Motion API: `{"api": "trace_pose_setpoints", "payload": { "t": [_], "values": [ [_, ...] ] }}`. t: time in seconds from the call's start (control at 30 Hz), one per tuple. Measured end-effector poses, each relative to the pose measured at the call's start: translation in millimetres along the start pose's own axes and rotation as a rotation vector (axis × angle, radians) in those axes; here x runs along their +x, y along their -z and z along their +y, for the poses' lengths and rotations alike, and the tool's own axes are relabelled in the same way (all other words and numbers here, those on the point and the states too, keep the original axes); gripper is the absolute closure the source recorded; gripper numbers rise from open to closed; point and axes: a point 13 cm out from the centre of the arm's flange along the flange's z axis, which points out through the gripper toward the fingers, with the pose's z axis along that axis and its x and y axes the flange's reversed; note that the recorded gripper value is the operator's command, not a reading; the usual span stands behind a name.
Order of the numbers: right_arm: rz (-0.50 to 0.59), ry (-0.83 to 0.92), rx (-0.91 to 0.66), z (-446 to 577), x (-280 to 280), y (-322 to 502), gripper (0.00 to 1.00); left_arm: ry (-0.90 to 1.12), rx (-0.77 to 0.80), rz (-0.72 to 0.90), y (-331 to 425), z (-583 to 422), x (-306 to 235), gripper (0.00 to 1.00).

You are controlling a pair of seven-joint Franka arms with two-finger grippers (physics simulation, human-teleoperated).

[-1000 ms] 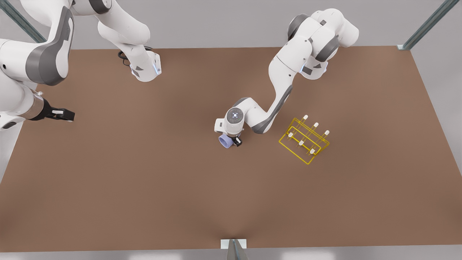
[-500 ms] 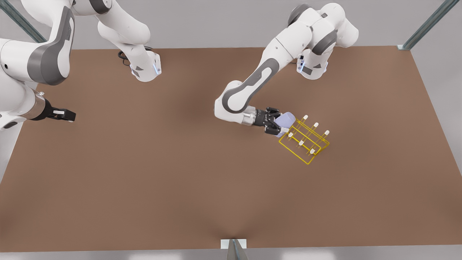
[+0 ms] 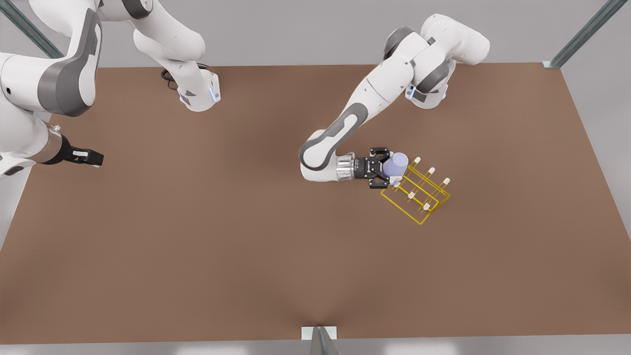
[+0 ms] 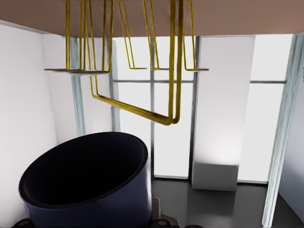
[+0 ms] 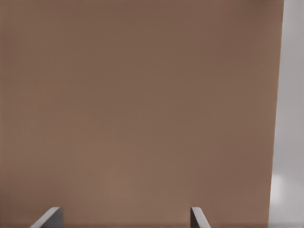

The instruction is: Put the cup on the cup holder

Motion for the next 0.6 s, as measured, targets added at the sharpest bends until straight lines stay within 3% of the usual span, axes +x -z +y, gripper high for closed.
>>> {"api": "trace_pose_setpoints", "payload": {
  "t": [0.6],
  "values": [
    [0.001, -0.01, -0.002, -2.9, 0.0, -0.7, 0.0, -0.154, -0.046, 0.015, -16.6, 33.5, -34.7, 0.26]
  ]
}}
